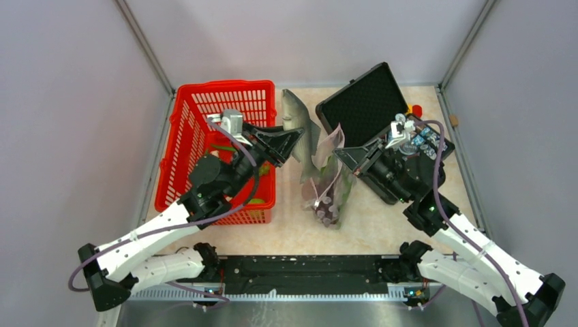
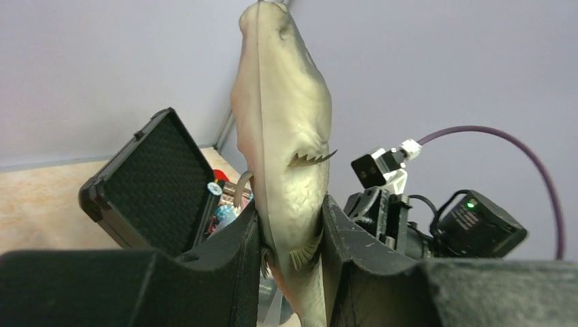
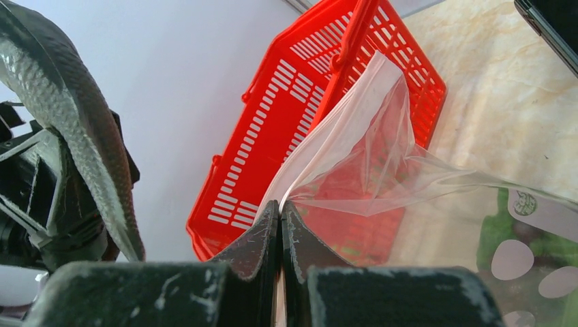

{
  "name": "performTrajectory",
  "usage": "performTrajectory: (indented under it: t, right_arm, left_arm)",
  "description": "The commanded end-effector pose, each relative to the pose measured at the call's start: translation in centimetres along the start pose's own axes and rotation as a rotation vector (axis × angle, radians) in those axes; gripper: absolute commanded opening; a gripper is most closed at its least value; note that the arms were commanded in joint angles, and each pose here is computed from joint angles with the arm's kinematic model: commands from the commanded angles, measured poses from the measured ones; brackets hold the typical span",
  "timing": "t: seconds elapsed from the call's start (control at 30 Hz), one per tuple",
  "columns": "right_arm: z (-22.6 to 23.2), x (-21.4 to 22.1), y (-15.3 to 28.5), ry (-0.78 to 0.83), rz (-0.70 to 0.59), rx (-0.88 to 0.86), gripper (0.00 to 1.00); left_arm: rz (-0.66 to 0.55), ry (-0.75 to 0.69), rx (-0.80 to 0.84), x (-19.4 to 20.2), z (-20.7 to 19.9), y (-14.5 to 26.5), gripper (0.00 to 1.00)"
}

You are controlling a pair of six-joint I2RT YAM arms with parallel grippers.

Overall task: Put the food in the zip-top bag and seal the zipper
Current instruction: Place the fake fish in the zipper food storage bag.

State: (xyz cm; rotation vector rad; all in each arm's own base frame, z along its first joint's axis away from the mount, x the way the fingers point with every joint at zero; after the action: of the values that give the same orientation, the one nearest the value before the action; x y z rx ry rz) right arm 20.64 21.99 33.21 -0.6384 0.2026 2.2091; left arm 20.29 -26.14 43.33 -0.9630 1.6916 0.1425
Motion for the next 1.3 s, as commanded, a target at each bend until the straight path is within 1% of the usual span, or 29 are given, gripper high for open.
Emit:
performTrajectory:
  t: [0.0, 0.1, 0.27, 0.47, 0.6, 0.73, 0.9, 1.0, 1.1, 1.2, 1.27]
  right_arm:
    - [1.6, -1.0, -0.4, 0.027, -0.059, -0.028, 0.0]
    - [1.9, -0.7, -0.7, 0.037, -0.058, -0.024, 0.0]
    - [2.4, -0.6, -0.6, 0.06, -0.084, -0.019, 0.0]
    - [2.6, -1.4, 0.2, 0.071, -0.128, -0.024, 0.0]
    - [2.8, -1.7, 0.5, 0.073, -0.141, -0.026, 0.0]
    - [3.1, -1.7, 0.7, 0.07, -0.137, -0.042, 0.0]
    - [3.1, -2.0, 1.1, 0.064, -0.155, -0.037, 0.0]
    - [2.8, -2.3, 1.3, 0.068, -0.171, -0.018, 0.0]
    - [2.5, -2.3, 1.3, 0.064, -0.176, -0.009, 0.0]
    - [2.8, -2.4, 1.3, 0.065, -0.176, -0.024, 0.0]
    - [3.4, -2.5, 1.3, 0.077, -0.179, -0.052, 0.0]
  left_arm:
    - [-0.091, -0.079, -0.124, -1.2, 0.5, -1.2, 0.27]
    - [-0.052, -0.11, -0.173, 0.1, 0.4, -2.4, 0.27]
    - [-0.017, -0.189, -0.24, 2.3, 0.7, -3.1, 0.27]
    - [0.013, -0.315, -0.316, 4.0, 1.9, -2.2, 0.27]
    - [0.07, -0.374, -0.326, 5.1, 2.1, -1.8, 0.28]
    - [0.136, -0.422, -0.277, 6.4, 1.6, -1.9, 0.3]
    - [0.214, -0.527, -0.172, 8.3, 0.2, -1.7, 0.33]
    - [0.238, -0.516, -0.099, 8.9, -0.8, -1.2, 0.34]
    - [0.255, -0.508, -0.06, 9.3, -1.2, -0.8, 0.35]
    - [0.319, -0.523, -0.079, 10.1, -0.7, -0.5, 0.34]
    - [0.37, -0.539, -0.068, 11.0, -0.6, -0.3, 0.37]
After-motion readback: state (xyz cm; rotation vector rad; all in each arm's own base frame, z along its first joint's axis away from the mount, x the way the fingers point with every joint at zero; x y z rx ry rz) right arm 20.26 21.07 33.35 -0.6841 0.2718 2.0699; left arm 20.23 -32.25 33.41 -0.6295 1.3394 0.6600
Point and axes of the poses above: each gripper's point midway between its finger pads, its own y axis back along the fingers, its own z axis along the line the jaws close on, x = y × z, the point moved 2 cm from there along y, back along the fingers, and after that the axes turned 8 degrees about -y, right-handed, at the moved point
